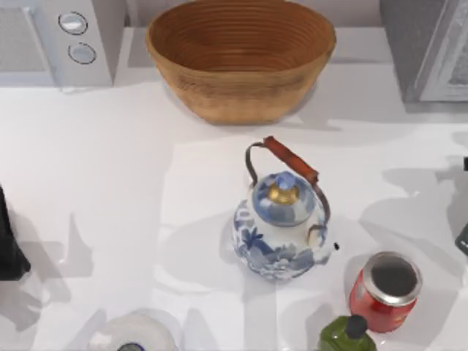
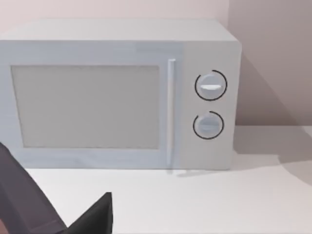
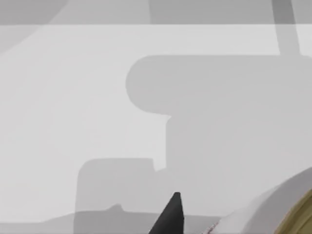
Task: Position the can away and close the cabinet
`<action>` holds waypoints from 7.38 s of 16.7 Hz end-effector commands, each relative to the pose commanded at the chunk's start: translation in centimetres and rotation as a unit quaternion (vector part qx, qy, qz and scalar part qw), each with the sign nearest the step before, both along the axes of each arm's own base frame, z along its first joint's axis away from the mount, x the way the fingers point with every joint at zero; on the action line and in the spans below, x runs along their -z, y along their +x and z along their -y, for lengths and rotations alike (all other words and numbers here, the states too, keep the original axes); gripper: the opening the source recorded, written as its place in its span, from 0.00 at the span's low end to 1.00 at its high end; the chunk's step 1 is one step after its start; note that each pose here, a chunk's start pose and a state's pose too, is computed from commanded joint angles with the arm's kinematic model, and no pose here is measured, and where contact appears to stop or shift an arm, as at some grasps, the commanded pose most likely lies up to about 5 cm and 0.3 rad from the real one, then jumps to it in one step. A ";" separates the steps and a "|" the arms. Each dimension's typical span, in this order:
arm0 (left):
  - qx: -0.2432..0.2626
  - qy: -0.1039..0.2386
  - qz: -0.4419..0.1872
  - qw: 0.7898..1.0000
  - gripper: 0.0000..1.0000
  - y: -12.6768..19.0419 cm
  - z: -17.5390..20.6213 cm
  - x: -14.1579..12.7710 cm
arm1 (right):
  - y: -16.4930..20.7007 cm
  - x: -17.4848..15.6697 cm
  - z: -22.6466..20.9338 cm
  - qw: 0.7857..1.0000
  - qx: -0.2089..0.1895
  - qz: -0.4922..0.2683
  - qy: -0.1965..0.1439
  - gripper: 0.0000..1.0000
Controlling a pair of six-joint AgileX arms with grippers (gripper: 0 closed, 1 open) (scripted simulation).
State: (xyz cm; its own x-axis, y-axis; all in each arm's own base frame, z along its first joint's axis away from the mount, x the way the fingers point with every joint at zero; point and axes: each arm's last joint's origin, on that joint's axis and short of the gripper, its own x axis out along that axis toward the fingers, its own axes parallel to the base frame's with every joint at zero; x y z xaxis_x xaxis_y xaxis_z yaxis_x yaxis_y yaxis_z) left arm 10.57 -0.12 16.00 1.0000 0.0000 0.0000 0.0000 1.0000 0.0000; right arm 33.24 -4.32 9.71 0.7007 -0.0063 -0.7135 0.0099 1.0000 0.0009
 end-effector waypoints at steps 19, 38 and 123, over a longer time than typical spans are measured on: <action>0.000 0.000 0.000 1.000 1.00 0.0 0.0 0.0 | 0.0 -15.1 0.1 1.000 0.002 0.001 0.000 0.00; 0.000 0.000 0.000 1.000 1.00 0.0 0.0 0.0 | -20.2 -13.6 -3.7 0.956 -0.002 0.293 -0.023 0.00; 0.000 0.000 0.000 1.000 1.00 0.0 0.0 0.0 | 7.4 -43.1 -8.8 0.924 -0.002 0.383 -0.002 1.00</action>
State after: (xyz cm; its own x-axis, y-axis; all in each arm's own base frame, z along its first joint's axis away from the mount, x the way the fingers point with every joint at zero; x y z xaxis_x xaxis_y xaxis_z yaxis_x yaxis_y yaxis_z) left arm 10.57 -0.12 16.00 1.0000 0.0000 0.0000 0.0000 1.0000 0.0000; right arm 40.68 4.46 52.83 0.9999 -0.0049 -0.0090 0.0049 1.0000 0.0025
